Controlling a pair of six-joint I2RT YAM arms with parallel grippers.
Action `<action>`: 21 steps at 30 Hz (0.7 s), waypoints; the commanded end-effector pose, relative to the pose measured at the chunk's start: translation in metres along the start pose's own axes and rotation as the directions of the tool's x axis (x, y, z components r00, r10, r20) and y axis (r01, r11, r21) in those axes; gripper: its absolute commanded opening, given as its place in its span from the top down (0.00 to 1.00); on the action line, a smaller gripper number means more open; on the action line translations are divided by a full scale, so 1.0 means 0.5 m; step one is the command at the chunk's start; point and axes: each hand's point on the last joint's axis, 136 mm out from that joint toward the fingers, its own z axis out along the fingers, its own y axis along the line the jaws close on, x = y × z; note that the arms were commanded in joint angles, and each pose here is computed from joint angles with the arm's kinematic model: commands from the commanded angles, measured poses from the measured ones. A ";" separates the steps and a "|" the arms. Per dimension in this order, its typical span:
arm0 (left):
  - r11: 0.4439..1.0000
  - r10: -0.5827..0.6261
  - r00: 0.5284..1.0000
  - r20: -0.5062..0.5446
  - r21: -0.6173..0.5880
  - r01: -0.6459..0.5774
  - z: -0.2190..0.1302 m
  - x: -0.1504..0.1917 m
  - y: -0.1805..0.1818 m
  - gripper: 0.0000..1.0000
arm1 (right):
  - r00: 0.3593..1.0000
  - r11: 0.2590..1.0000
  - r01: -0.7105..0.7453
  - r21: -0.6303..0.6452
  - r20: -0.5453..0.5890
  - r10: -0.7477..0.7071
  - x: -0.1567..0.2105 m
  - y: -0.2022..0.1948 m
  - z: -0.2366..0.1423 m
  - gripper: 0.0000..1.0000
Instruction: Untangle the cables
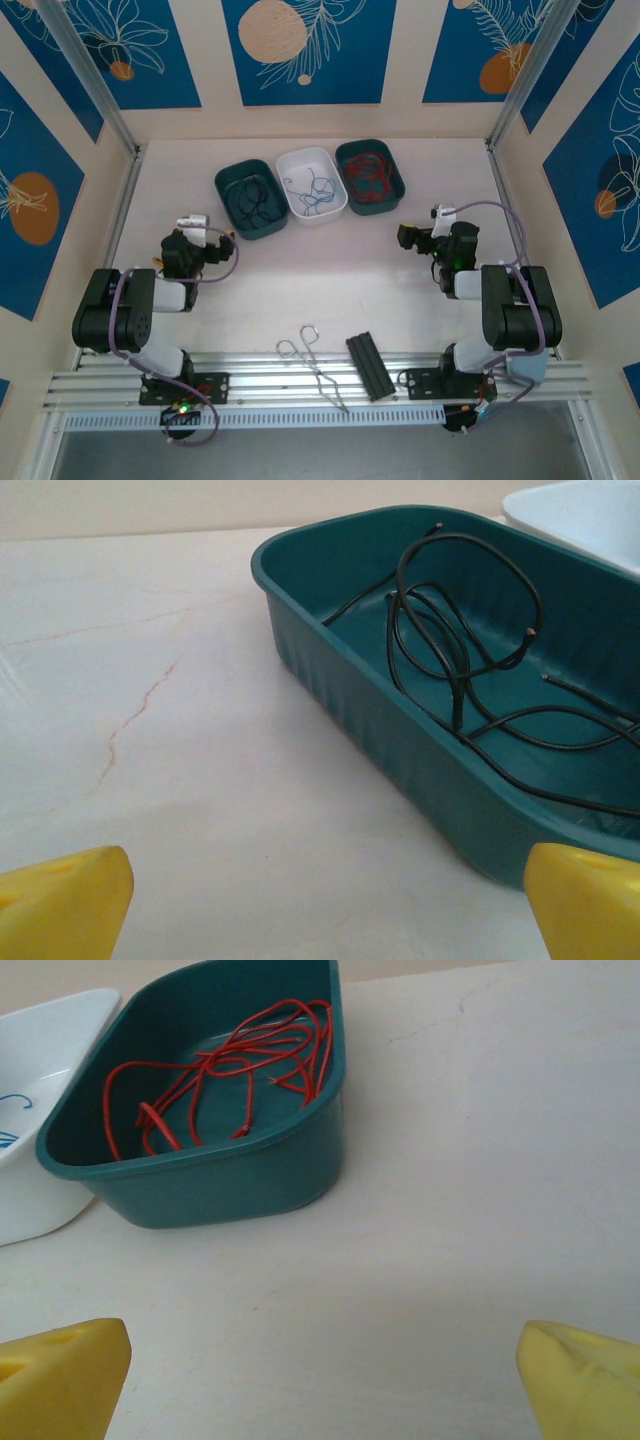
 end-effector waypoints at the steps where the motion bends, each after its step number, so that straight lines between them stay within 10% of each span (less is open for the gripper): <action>1: 0.999 0.019 1.000 0.007 0.036 -0.020 0.009 -0.012 -0.008 0.00 | 0.999 0.999 0.032 0.021 0.012 -0.032 -0.018 0.004 0.010 0.01; 21: 0.999 0.020 1.000 0.007 0.035 -0.021 0.009 -0.012 -0.008 0.00 | 0.997 0.961 -0.015 0.276 0.071 -0.005 -0.024 -0.058 -0.006 0.01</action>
